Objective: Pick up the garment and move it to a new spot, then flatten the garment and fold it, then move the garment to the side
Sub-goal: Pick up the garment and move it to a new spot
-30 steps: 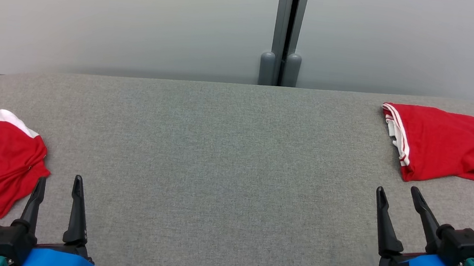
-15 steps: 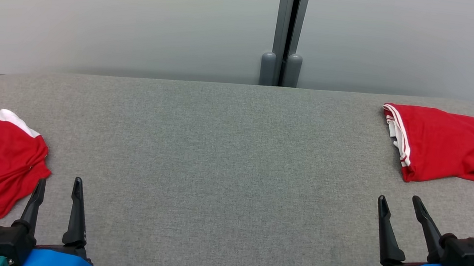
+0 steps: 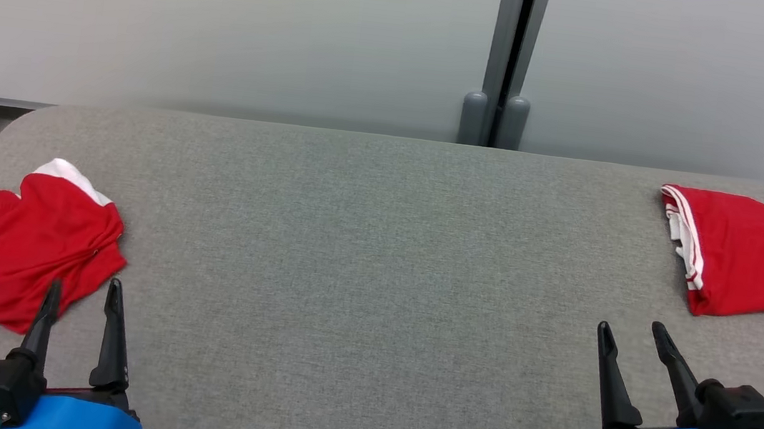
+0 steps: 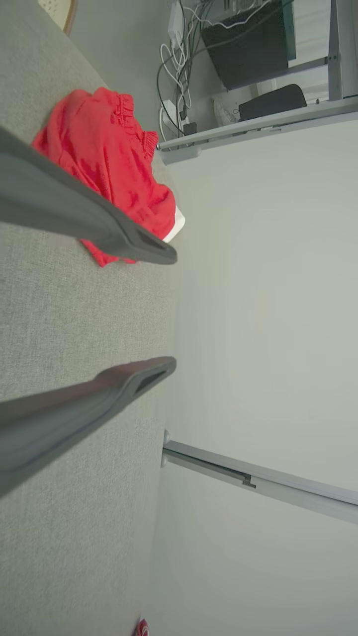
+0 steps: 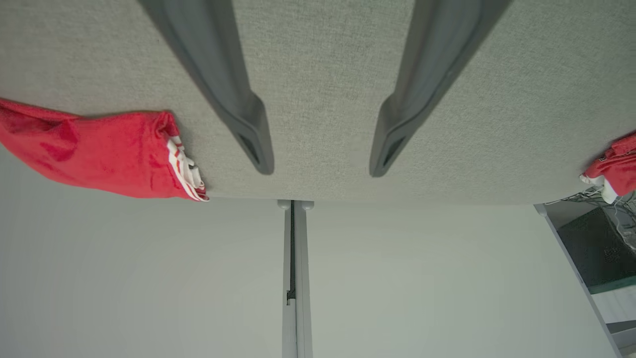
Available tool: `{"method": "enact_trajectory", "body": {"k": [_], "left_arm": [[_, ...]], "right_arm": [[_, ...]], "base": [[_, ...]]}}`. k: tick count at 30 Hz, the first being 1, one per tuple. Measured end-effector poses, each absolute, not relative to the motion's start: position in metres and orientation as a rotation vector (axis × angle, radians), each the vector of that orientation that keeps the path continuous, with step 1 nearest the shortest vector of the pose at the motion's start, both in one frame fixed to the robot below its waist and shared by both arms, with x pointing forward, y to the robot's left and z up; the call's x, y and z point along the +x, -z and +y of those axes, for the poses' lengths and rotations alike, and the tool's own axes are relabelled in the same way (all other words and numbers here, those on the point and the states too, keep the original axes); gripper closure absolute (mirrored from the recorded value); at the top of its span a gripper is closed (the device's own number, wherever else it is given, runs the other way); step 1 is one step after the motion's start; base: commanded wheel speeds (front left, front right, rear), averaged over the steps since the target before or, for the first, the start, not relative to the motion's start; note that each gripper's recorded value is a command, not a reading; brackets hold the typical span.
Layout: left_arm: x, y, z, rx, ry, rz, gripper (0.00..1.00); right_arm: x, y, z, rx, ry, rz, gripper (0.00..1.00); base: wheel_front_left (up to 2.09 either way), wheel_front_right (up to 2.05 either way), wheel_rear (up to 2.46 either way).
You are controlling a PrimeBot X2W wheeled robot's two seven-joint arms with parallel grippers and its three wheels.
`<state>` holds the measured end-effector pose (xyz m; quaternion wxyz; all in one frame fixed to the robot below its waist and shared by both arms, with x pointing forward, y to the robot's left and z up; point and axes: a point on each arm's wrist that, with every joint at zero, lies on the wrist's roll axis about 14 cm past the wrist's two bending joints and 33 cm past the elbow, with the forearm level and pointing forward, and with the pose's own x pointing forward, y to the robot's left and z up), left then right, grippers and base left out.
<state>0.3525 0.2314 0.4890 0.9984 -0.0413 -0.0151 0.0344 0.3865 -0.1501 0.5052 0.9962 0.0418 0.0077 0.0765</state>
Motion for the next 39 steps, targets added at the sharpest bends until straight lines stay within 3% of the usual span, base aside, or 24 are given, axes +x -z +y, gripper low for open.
{"method": "enact_trajectory", "body": {"k": [25,39], "left_arm": [[0.272,-0.493,0.328,-0.043,-0.402,-0.039,0.00],[0.255,-0.493,0.346,-0.034,-0.467,-0.032,0.00]], "right_arm": [[0.420,-0.501,-0.033,0.090,-0.470,0.032,0.00],[0.421,-0.494,-0.015,0.092,-0.520,0.055,0.00]], "base": [[0.00,0.00,0.00],[0.00,0.00,0.00]]}}
